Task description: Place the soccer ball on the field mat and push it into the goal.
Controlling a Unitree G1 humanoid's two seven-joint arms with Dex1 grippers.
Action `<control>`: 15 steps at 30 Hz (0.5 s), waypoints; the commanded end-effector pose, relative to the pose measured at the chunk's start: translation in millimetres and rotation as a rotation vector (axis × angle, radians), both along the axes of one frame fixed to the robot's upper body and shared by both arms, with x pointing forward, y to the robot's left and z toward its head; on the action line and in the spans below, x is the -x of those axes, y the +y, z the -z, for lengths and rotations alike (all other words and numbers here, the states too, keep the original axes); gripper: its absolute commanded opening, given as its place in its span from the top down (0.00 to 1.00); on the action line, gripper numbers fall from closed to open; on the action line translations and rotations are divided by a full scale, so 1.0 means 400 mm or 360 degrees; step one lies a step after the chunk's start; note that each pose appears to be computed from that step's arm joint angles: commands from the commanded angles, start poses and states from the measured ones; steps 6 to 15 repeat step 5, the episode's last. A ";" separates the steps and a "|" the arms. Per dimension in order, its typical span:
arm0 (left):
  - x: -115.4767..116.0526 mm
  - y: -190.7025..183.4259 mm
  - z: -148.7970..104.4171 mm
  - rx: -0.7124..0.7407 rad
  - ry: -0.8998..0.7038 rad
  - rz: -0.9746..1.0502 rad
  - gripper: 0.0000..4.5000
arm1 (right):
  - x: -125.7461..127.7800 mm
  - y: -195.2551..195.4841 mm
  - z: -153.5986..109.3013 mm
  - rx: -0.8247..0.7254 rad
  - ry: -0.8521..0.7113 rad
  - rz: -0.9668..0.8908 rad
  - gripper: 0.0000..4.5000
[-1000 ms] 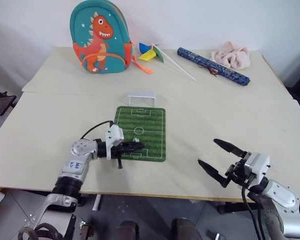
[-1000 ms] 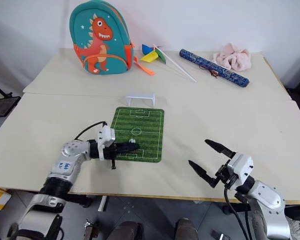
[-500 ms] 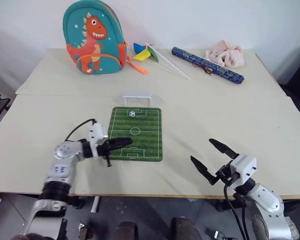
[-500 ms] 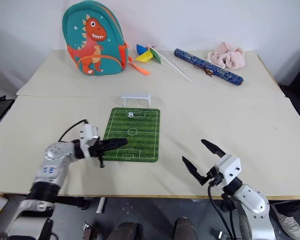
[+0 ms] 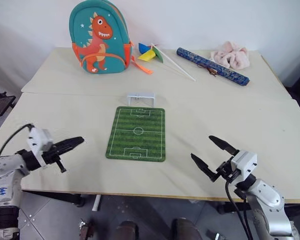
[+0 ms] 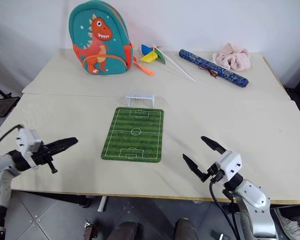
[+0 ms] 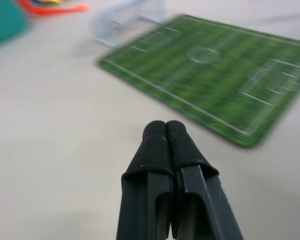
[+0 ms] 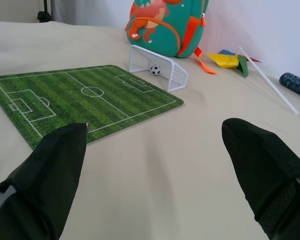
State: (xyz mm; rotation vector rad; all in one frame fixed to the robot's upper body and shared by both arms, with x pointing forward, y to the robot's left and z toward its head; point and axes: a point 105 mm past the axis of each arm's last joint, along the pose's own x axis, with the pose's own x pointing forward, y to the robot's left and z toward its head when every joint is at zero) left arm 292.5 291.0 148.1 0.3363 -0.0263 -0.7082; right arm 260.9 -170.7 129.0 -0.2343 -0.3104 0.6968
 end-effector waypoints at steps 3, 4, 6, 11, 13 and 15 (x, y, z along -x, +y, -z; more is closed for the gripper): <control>0.013 0.019 0.003 0.0030 -0.0010 -0.0058 1.00 | -0.004 -0.004 -0.022 0.0026 -0.0058 -0.0047 0.00; 0.014 0.019 0.005 0.0029 -0.0010 -0.0060 1.00 | -0.005 -0.005 -0.022 0.0029 -0.0057 -0.0053 0.00; 0.016 0.019 0.007 0.0041 0.0003 -0.0054 1.00 | -0.006 -0.005 -0.023 0.0034 -0.0058 -0.0061 0.00; 0.016 0.019 0.007 0.0041 0.0003 -0.0054 1.00 | -0.006 -0.005 -0.023 0.0034 -0.0058 -0.0061 0.00; 0.016 0.019 0.007 0.0041 0.0003 -0.0054 1.00 | -0.006 -0.005 -0.023 0.0034 -0.0058 -0.0061 0.00; 0.016 0.019 0.007 0.0041 0.0003 -0.0054 1.00 | -0.006 -0.005 -0.023 0.0034 -0.0058 -0.0061 0.00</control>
